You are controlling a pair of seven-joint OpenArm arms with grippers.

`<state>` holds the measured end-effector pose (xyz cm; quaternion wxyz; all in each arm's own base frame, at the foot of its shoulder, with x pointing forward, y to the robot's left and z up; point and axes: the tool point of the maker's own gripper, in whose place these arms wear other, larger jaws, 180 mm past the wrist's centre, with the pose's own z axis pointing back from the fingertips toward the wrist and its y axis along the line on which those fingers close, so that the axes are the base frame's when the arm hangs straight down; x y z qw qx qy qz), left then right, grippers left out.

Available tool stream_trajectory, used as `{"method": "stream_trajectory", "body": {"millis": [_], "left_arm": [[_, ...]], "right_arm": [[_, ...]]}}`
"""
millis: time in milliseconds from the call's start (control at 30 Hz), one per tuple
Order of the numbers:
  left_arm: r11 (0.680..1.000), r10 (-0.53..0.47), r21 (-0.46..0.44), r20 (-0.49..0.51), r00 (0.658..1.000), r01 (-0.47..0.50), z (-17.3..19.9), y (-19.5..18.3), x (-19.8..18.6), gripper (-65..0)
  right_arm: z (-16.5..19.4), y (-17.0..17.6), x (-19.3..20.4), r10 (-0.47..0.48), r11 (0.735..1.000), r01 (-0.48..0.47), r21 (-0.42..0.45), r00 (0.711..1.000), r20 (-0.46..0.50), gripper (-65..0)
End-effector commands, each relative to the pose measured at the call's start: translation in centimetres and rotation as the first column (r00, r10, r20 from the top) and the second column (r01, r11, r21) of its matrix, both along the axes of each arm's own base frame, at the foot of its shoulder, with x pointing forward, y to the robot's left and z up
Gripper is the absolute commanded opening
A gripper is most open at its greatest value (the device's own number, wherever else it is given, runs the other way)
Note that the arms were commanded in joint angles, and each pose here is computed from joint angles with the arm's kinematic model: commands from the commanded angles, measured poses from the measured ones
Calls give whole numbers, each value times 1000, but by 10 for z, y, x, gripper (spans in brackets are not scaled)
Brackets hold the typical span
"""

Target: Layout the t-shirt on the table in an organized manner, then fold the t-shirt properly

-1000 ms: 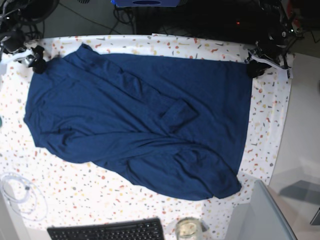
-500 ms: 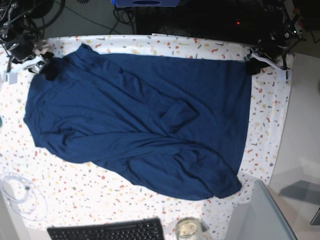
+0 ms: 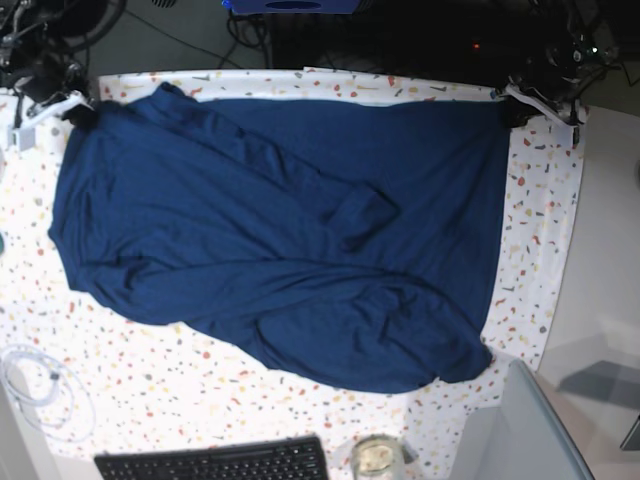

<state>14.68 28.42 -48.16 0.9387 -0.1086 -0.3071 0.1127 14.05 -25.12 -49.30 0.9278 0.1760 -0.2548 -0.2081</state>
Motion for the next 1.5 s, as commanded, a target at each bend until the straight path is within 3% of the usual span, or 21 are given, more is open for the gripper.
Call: {"method": "stream_trajectory", "body": {"millis": [0,133,367,800,967,1100,1200,1467], "left_arm": [[1000,-7,25,36,999,6,11,8,8,-650],[1000,-8,27,35,999,7,11,8,7,-650],[1000,-12,29,40,999,11,12,8,11,-650],[1000,-11,30,39,999,10,12,8,9,-650],[999,-34,35,-32,999,35,8,11,0,-650],[998,-41,43,-26,999,42,11,12,3,-650],[995,-62,77,5,998,62,24,13,10,-650],[983,-126,130,-24,992,128,45,11,24,-650]], "right_arm": [[12,-9,8,-1,1000,2,-29,999,40,-648],[23,-14,0,33,997,-32,-73,999,15,-648],[17,-11,-4,30,998,-30,-56,1000,-2,-642],[14,-15,-4,55,993,-59,-99,998,-42,-647],[14,-15,-6,56,993,-61,-100,997,-47,-648],[22,-18,-4,84,986,-93,-142,994,-64,-647],[33,-22,-1,34,982,-49,-181,996,-84,-648],[59,-28,20,-81,977,62,-204,993,-84,-647]]}}
